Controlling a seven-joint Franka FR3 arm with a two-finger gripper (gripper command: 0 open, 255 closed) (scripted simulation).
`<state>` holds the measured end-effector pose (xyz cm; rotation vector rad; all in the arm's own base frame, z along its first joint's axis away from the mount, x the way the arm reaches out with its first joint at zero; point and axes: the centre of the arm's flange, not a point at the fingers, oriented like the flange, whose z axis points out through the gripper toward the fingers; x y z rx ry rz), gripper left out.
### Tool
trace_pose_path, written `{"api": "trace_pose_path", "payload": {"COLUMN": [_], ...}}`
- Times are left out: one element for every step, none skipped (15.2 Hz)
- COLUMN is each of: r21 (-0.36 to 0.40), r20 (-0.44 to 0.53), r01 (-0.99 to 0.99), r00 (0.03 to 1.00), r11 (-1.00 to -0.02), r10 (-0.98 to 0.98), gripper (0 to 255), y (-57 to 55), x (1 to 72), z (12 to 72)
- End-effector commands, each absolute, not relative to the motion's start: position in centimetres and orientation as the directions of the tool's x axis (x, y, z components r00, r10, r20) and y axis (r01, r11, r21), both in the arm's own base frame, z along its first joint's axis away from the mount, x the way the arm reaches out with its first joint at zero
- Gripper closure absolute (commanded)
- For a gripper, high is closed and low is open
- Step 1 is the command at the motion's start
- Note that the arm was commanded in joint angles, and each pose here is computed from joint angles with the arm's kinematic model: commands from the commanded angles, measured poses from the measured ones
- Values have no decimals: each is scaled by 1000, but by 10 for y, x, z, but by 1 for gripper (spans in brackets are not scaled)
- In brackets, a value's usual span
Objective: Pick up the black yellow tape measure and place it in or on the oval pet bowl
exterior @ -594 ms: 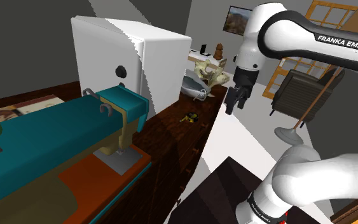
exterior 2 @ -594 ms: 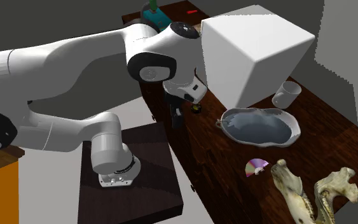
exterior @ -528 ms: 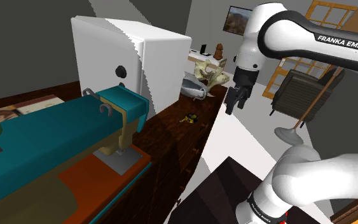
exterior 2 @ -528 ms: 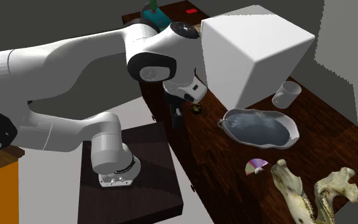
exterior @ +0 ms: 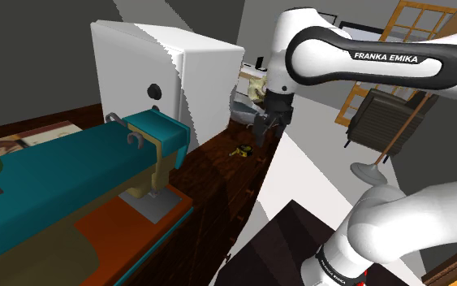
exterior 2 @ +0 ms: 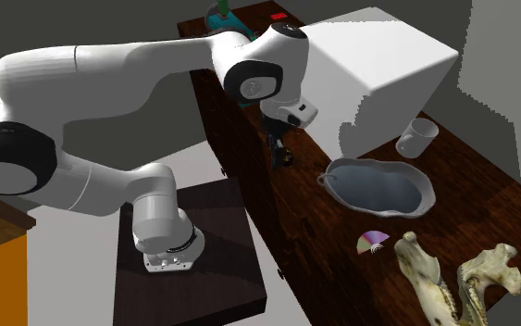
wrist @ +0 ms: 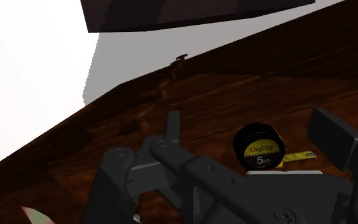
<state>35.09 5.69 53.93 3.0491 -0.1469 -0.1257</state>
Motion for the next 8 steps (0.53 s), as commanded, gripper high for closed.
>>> {"api": "trace_pose_path", "payload": {"r21": [114, 126, 139, 147, 147, 147, 147, 147], "r20": [-65, -59, -53, -49, -49, -49, -49, -49], "r01": [-106, -113, -119, -124, -124, -124, -124, -124], "r00": [991, 991, 990, 990, 990, 990, 990, 990], "r11": [-988, -986, -983, -981, -981, -981, -981, -981], "r10": [-114, -121, -128, -133, -133, -133, -133, -133], "gripper": [0, 0, 0, 0, 0, 0, 0, 0], "y": [77, 85, 94, 100, 99, 98, 97, 97], "x": [372, 383, 393, 400, 400, 399, 399, 398], "z": [531, 527, 523, 520, 515, 510, 505, 500]}}
